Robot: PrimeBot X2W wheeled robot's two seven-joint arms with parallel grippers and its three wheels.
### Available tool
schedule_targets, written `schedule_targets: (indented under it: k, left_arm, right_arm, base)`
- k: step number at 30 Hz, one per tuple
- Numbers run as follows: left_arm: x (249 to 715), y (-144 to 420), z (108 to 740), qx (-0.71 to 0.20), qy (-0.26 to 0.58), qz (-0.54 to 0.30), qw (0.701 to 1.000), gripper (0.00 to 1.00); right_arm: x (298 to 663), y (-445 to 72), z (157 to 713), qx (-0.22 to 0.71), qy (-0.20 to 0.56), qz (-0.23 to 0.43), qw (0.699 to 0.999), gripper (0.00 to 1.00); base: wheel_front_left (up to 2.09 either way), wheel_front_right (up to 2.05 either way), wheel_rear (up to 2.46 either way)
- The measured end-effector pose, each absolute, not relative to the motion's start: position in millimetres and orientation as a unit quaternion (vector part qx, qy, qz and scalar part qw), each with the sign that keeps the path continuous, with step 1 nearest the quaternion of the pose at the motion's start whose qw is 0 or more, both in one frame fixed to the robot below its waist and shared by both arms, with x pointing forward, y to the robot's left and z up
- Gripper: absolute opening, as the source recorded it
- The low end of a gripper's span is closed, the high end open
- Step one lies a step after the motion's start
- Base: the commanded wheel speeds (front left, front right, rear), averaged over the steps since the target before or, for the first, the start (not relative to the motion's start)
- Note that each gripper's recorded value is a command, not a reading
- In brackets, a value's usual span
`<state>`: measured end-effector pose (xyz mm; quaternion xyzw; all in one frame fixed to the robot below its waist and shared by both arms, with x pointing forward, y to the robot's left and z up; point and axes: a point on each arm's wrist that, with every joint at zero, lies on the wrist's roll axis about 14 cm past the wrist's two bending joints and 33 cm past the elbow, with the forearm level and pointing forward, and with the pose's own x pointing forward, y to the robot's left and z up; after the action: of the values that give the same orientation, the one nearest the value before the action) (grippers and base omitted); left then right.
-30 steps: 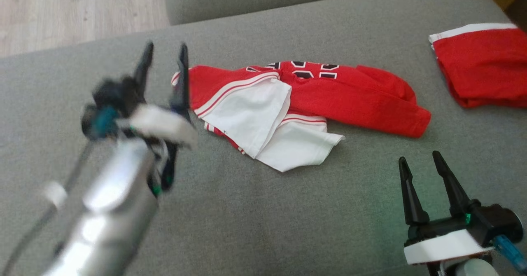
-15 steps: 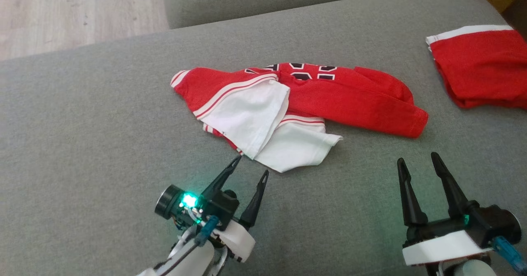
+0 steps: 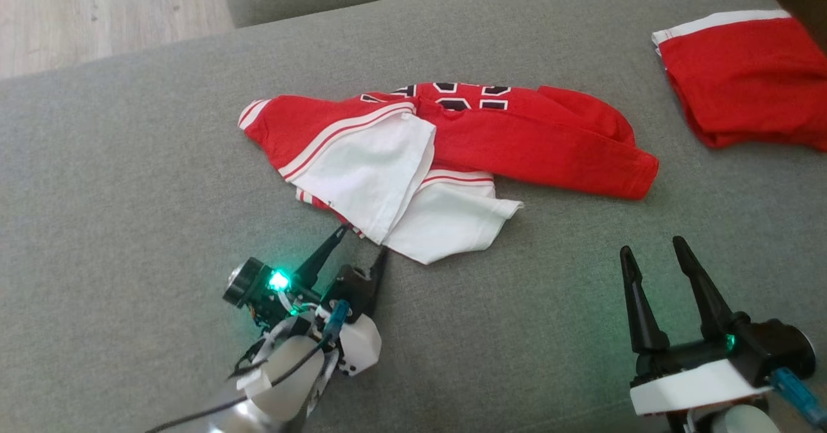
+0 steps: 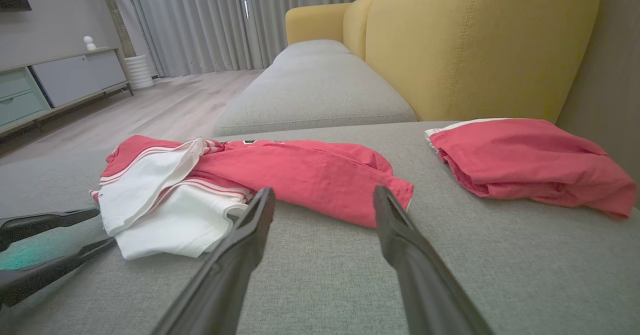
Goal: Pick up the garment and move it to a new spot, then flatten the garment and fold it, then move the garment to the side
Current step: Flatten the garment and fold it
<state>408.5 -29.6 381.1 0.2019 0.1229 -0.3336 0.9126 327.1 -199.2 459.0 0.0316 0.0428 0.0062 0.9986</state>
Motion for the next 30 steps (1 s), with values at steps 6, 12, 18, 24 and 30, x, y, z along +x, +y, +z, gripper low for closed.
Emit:
schedule_targets:
  k: [6, 12, 18, 24, 30]
  left_arm:
    - [420.1, -30.3, 382.8, 0.218, 0.117, -0.328, 0.912, 1.0]
    - [419.6, -32.5, 385.8, 0.221, 0.11, -0.329, 0.911, 1.0]
    - [419.5, -38.3, 395.5, 0.21, 0.097, -0.332, 0.915, 1.0]
    - [419.3, -37.5, 396.6, 0.212, 0.096, -0.331, 0.915, 1.0]
    - [411.9, -41.3, 387.0, 0.201, 0.117, -0.354, 0.906, 1.0]
  right_arm:
    - [327.8, -201.1, 456.3, 0.03, 0.048, 0.004, 0.998, 1.0]
    - [331.1, -200.8, 460.0, 0.029, 0.041, 0.006, 0.999, 1.0]
    - [332.6, -199.6, 462.7, 0.029, 0.036, 0.009, 0.999, 1.0]
    - [332.7, -199.0, 463.7, 0.029, 0.034, 0.01, 0.999, 1.0]
    - [331.7, -200.1, 463.0, 0.029, 0.036, 0.007, 0.999, 1.0]
  base:
    - [0.0, 0.0, 0.0]
    - [0.0, 0.0, 0.0]
    - [0.0, 0.0, 0.0]
    - [0.0, 0.0, 0.0]
    - [0.0, 0.0, 0.0]
